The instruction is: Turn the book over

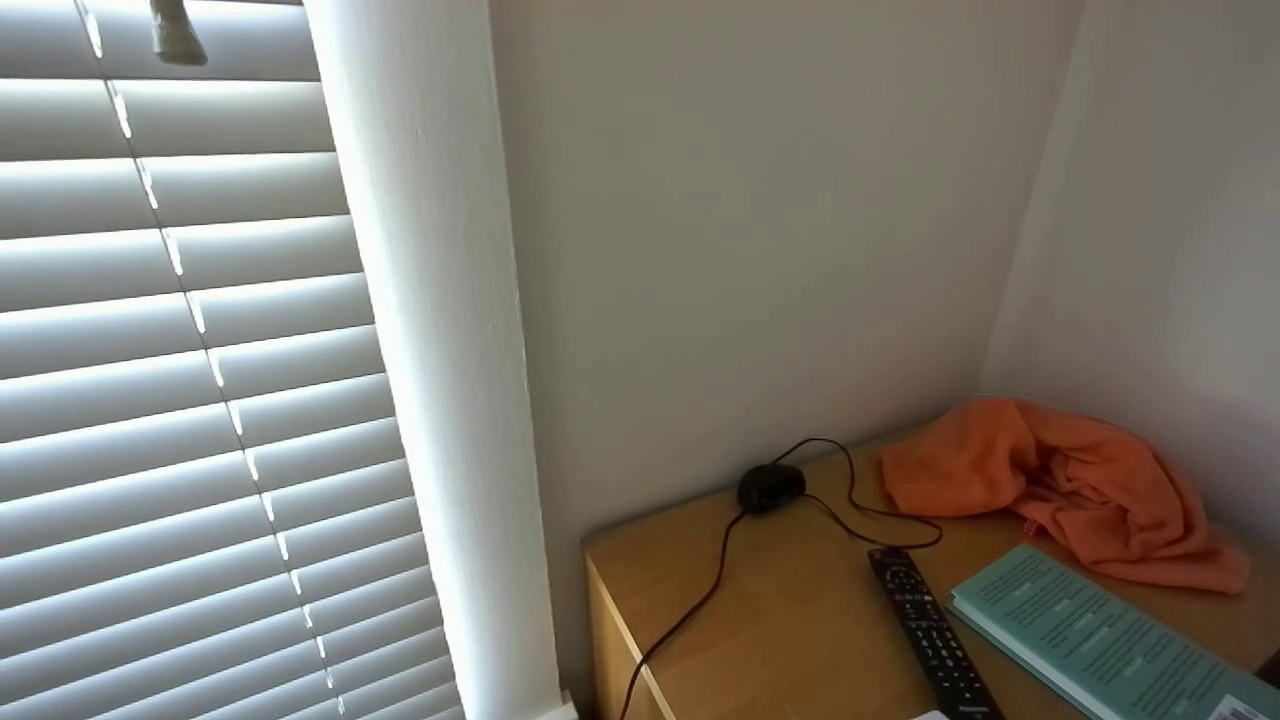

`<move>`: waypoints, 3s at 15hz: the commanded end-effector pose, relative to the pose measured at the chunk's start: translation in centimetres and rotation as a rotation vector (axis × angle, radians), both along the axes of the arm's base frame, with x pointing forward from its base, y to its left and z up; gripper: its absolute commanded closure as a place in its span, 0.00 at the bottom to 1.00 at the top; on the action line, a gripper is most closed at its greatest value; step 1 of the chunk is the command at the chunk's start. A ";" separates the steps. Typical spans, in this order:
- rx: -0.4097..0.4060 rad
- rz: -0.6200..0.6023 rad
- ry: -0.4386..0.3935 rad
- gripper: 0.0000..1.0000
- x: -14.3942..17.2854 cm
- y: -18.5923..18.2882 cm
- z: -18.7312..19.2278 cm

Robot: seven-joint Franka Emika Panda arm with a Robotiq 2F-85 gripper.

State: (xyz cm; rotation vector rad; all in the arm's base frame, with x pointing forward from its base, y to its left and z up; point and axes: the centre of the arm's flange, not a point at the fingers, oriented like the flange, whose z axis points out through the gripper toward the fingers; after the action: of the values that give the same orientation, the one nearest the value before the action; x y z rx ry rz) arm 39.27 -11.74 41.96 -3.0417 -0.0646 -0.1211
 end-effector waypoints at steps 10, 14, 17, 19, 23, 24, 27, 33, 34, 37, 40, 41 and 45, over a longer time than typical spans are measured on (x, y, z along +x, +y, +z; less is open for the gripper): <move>0.352 0.035 0.174 0.00 -5.9 -10.4 -12.9; 0.336 0.003 0.172 0.00 -6.7 -10.6 -13.2; 0.339 -0.005 0.183 0.00 -6.6 -11.2 -13.8; 0.326 -0.059 0.185 0.00 -5.6 -12.5 -14.8; 0.386 -0.089 0.243 0.00 -3.8 -16.7 -18.8; 0.395 -0.087 0.253 0.00 -3.6 -17.3 -19.8; 0.414 -0.097 0.284 0.00 -2.7 -18.3 -22.6; 0.512 -0.033 0.276 0.00 -0.4 -19.0 -26.4; 0.524 -0.045 0.269 0.00 0.0 -19.0 -26.7; 0.550 -0.067 0.245 0.00 0.9 -19.3 -27.9; 0.593 -0.081 0.232 0.00 1.6 -19.1 -29.0; 0.609 -0.089 0.236 0.00 1.8 -18.8 -29.2; 0.686 -0.087 0.247 0.00 2.4 -18.3 -30.4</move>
State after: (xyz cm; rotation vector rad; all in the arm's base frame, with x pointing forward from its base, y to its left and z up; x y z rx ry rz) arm 41.11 -29.42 12.82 -2.4226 0.1049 0.2064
